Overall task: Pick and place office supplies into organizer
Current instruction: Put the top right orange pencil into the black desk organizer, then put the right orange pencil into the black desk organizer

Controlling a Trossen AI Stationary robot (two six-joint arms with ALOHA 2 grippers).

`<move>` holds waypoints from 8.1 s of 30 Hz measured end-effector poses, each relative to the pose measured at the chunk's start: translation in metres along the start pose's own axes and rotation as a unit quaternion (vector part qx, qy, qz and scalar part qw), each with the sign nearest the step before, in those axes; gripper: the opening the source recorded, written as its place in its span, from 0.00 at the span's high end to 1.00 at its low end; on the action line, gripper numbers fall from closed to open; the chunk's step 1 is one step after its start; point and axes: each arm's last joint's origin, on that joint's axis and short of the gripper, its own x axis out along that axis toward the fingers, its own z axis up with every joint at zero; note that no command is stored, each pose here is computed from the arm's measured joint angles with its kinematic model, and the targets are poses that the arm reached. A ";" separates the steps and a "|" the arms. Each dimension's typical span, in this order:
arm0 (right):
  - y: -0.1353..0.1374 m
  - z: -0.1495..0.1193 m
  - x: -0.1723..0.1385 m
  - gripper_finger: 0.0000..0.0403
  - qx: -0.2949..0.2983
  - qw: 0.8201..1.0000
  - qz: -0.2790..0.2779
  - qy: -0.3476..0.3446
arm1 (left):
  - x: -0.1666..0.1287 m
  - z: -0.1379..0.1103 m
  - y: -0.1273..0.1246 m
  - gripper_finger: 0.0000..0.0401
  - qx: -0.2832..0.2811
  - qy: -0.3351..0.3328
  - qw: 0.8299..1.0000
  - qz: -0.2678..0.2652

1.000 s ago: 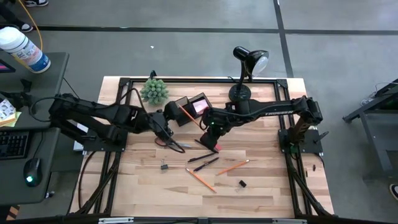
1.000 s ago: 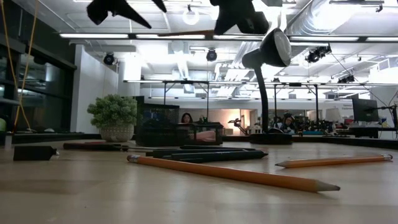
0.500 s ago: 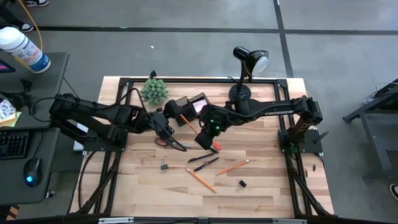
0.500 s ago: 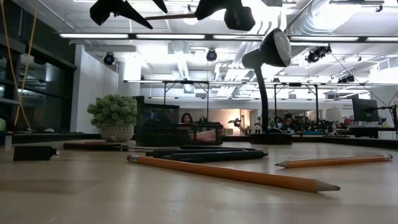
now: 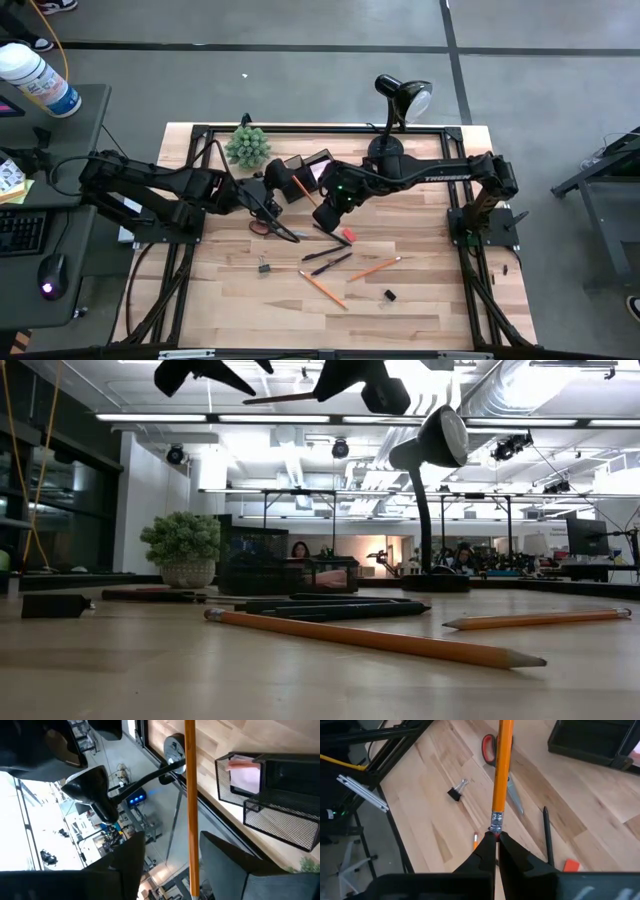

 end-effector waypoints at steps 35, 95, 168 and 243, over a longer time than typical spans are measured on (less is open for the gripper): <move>0.007 0.004 0.000 1.00 -0.005 0.999 0.048 -0.009 | 0.003 0.002 -0.004 0.71 0.048 0.004 0.999 -0.018; -0.001 0.051 -0.107 0.43 -0.075 0.978 -0.113 -0.159 | 0.038 -0.041 -0.010 0.99 -0.364 0.017 0.926 -0.095; 0.009 0.037 -0.115 0.43 -0.053 0.961 -0.196 -0.187 | 0.143 -0.064 -0.168 0.92 -0.783 -0.069 0.617 0.041; -0.106 -0.209 0.050 0.45 -0.420 0.853 -0.096 0.294 | 0.026 0.072 -0.003 1.00 -0.573 -0.297 0.748 -0.153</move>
